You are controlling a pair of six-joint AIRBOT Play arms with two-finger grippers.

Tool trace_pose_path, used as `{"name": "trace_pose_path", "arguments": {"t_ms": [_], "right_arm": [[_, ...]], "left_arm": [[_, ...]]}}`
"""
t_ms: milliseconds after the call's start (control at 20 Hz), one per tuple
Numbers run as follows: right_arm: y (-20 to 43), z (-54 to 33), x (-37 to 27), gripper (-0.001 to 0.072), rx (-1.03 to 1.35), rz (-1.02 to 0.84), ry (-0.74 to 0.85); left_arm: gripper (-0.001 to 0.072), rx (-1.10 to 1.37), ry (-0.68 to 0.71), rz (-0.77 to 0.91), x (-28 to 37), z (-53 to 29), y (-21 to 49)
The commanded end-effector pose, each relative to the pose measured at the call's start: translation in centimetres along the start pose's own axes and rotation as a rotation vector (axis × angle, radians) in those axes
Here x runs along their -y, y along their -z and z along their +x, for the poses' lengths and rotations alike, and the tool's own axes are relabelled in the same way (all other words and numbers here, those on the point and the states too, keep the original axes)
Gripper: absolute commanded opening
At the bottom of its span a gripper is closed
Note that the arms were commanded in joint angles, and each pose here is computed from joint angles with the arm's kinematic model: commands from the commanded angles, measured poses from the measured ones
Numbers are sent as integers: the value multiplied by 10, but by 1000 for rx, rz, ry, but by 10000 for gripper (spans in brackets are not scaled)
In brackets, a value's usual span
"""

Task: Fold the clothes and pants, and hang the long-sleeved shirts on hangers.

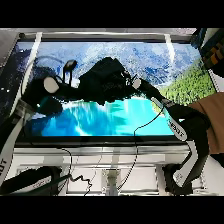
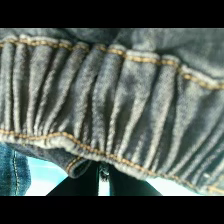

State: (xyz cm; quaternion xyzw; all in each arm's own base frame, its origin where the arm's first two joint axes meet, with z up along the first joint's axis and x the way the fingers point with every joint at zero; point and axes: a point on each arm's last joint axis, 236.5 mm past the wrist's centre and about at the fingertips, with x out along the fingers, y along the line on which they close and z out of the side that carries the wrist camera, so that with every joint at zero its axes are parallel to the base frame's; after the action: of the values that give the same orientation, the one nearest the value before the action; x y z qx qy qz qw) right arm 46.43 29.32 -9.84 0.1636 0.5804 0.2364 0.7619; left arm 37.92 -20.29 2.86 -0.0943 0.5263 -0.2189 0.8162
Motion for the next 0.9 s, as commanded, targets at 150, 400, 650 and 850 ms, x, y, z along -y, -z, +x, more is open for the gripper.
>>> {"name": "trace_pose_path", "arguments": {"t_ms": [150, 400, 650, 850], "right_arm": [[-1, -1, 0, 37, 4, 1, -1], [-4, -1, 1, 36, 16, -5, 5], [-8, -1, 1, 37, 31, -4, 6], [-9, -1, 1, 37, 37, -4, 6]], "left_arm": [[699, 70, 74, -84, 24, 72, 18], [699, 169, 7, 140, 36, 92, 8], [693, 165, -99, 382, 22, 114, 12], [631, 236, -95, 344, 21, 133, -1]]}}
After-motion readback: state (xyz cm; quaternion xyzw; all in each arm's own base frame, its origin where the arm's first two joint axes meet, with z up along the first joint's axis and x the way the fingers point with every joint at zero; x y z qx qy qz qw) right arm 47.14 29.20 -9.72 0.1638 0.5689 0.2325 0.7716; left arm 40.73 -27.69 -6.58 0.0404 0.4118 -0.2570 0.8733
